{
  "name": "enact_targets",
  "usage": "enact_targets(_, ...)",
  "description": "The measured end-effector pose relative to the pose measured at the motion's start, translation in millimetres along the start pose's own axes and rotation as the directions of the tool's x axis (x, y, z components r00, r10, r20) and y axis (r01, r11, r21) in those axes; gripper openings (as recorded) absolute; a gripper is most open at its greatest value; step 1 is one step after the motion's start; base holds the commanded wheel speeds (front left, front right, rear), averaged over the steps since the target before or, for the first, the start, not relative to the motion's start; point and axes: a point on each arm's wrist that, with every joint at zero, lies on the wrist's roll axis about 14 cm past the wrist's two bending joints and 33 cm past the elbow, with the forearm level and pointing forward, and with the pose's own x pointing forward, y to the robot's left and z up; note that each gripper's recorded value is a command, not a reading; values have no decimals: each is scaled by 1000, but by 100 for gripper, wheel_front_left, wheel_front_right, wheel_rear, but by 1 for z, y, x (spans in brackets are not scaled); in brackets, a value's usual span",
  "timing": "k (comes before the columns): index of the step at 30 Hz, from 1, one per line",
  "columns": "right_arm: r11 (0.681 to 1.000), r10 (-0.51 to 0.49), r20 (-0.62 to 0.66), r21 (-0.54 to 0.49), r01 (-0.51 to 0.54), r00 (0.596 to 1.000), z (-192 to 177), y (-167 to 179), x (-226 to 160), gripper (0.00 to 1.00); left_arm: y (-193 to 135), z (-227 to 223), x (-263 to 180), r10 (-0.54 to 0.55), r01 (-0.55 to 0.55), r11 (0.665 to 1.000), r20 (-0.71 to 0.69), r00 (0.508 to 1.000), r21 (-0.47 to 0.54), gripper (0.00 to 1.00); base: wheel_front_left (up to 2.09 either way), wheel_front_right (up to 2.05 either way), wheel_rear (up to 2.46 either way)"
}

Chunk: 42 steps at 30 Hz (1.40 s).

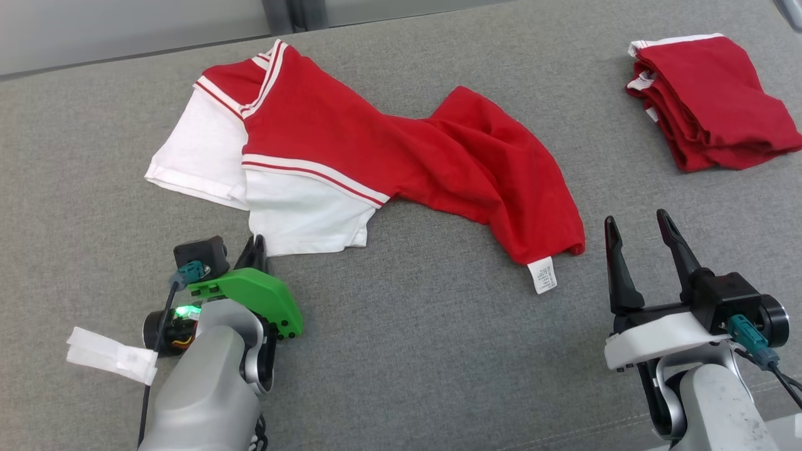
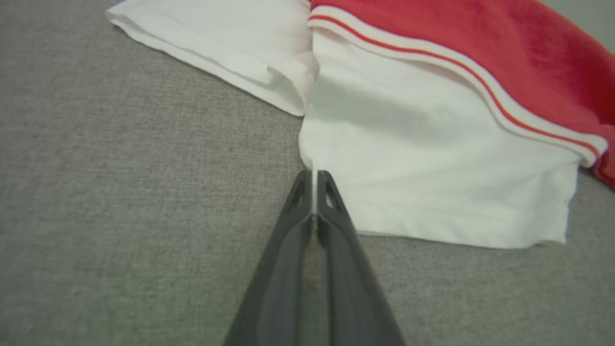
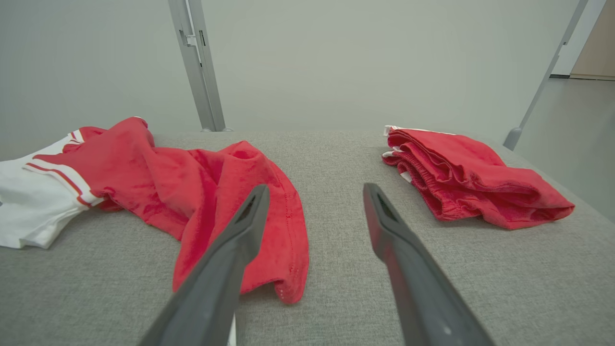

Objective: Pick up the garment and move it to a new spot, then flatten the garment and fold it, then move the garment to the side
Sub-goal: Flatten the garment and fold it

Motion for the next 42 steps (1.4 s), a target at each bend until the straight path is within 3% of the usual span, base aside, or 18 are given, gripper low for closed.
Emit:
enact_targets(5, 1000, -4, 1, -3, 4, 1000, 0, -2, 1, 100, -8, 3, 0, -36, 36, 999, 11, 999, -15, 0, 0, 0, 0)
enact_targets(12, 1000, -6, -36, -19, 5, 999, -11, -2, -2, 100, -9, 38, -7, -45, 56, 996, 153, 987, -65, 0, 0, 0, 0)
enact_targets(23, 1000, 26, -124, -11, -28, 992, -39, 9, -12, 100, 49, 63, -67, 109, -57, 985, 334, 936, -162, 0, 0, 0, 0)
enact_targets(35, 998, 60, -196, 9, -60, 979, -63, 22, -11, 100, 89, 56, -128, 270, -187, 952, 374, 887, -244, 0, 0, 0, 0)
enact_targets(42, 993, 118, -246, 27, -114, 962, -79, 43, -5, 100, 94, 53, -142, 298, -208, 942, 372, 879, -262, 0, 0, 0, 0)
